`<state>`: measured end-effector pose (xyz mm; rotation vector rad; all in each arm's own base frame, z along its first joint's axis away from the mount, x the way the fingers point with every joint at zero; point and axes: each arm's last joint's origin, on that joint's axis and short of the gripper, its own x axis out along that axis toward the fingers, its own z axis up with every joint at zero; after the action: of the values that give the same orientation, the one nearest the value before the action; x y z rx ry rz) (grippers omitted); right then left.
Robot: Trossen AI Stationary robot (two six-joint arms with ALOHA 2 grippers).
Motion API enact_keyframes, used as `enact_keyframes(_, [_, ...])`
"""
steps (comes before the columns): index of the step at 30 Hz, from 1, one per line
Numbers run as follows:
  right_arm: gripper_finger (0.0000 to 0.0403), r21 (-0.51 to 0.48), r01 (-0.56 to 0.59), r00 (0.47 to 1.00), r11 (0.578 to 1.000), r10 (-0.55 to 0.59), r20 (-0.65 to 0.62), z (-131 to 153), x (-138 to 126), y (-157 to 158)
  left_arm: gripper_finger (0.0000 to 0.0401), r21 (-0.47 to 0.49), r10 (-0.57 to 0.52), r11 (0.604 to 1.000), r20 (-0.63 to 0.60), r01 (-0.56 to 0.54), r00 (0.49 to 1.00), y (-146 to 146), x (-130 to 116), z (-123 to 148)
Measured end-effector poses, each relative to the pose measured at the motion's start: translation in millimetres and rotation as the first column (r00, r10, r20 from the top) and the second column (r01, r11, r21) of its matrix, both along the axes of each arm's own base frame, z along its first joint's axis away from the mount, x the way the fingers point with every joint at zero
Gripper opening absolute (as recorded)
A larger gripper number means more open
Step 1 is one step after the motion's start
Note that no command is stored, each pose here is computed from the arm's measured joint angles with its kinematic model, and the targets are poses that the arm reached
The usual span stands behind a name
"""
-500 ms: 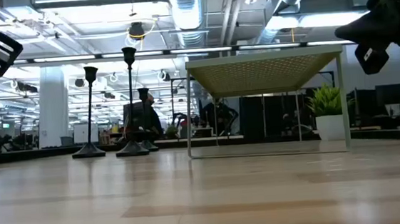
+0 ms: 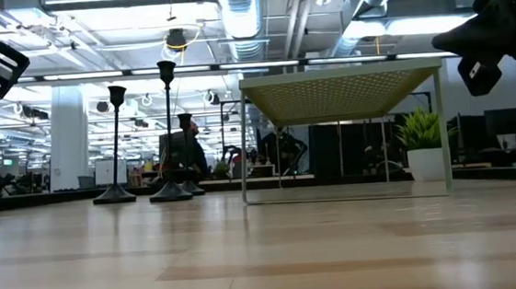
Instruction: Pick & Place candle stick holders
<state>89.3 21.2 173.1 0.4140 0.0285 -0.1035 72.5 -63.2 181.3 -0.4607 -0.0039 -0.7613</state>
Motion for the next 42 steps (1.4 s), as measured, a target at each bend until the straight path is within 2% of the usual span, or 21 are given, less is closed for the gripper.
enact_keyframes(38, [0.0000, 0.000, 0.000, 1.000, 1.000, 0.000, 0.000, 0.0, 0.0, 0.0, 0.0008, 0.000, 0.001, 1.000, 0.000, -0.001, 1.000, 0.0, 0.0, 0.0])
enact_keyframes(42, [0.0000, 0.000, 0.000, 1.000, 1.000, 0.000, 0.000, 0.0, 0.0, 0.0, 0.0008, -0.014, 0.092, 0.996, -0.012, -0.093, 0.996, 2.1, 1.7, 0.1])
